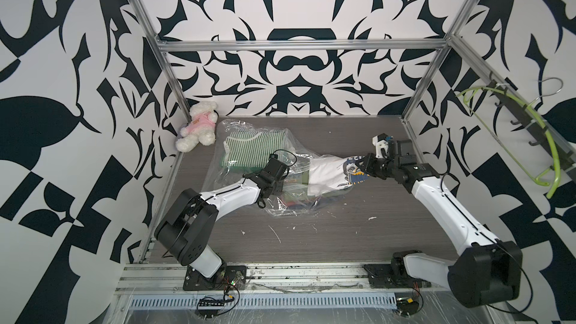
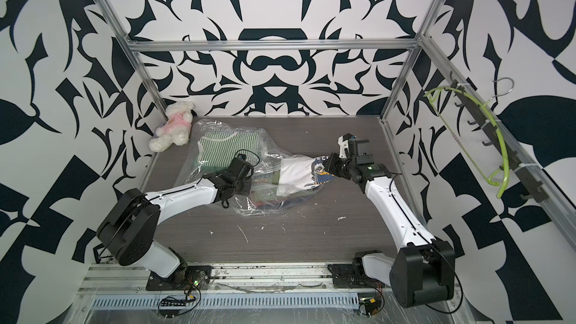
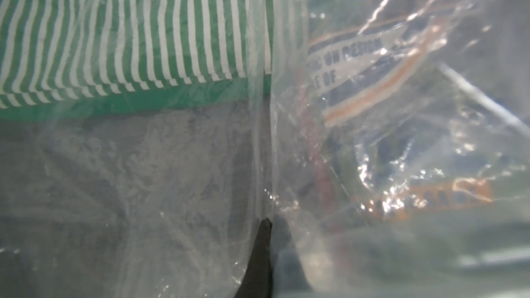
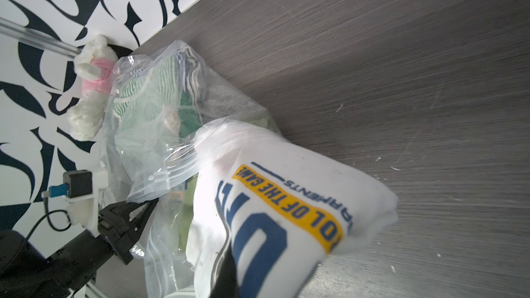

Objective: Take the tank top out of the vacuum bag
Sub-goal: Take out the tank top from the vacuum bag.

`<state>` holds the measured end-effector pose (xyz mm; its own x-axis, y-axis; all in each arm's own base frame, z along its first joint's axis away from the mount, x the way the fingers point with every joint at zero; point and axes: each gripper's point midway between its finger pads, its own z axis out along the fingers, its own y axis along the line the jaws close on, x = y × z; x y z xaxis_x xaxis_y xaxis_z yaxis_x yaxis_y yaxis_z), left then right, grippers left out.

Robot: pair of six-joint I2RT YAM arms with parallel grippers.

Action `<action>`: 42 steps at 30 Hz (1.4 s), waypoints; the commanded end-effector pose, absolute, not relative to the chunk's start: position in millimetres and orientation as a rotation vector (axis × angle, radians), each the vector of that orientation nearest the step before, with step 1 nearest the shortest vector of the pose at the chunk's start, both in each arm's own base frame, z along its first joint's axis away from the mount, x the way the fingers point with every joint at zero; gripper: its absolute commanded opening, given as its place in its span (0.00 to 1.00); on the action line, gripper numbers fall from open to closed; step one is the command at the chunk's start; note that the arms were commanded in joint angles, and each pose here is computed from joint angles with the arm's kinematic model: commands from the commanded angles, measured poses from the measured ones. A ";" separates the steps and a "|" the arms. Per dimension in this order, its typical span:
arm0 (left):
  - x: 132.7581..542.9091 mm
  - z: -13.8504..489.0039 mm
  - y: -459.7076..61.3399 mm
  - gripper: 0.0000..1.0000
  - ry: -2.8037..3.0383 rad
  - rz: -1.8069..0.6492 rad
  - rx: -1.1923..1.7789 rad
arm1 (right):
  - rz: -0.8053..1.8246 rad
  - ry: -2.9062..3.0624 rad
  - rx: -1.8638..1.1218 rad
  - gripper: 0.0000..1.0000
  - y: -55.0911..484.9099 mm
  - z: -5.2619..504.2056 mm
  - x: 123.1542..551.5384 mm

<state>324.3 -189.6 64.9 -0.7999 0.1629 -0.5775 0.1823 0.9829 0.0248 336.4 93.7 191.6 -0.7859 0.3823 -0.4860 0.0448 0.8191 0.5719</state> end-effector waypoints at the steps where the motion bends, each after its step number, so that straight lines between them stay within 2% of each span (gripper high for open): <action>1: 313.8 56.8 -159.4 0.00 2.565 0.058 0.207 | 0.610 2.278 0.332 0.00 61.1 223.6 353.1; 15: 319.0 68.6 -126.5 0.00 2.583 0.034 0.090 | 0.385 2.481 0.632 0.00 -18.9 148.9 345.6; 25: 325.2 76.9 -109.3 0.00 2.587 -0.029 -0.025 | 0.199 2.671 0.723 0.00 -49.6 85.9 329.0; 33: 329.8 82.1 -94.7 0.00 2.580 -0.059 -0.099 | 0.019 2.717 0.756 0.00 -71.2 71.5 320.5; 42: 336.4 85.6 -86.0 0.00 2.573 -0.092 -0.153 | 0.063 2.703 0.785 0.00 -64.5 74.8 310.2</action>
<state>337.5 -97.9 80.1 -0.8433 -0.1008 -0.5279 -0.0488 0.9926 -0.1116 313.8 -55.1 63.3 -0.8198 0.5157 -0.2491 0.4913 0.8567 0.1570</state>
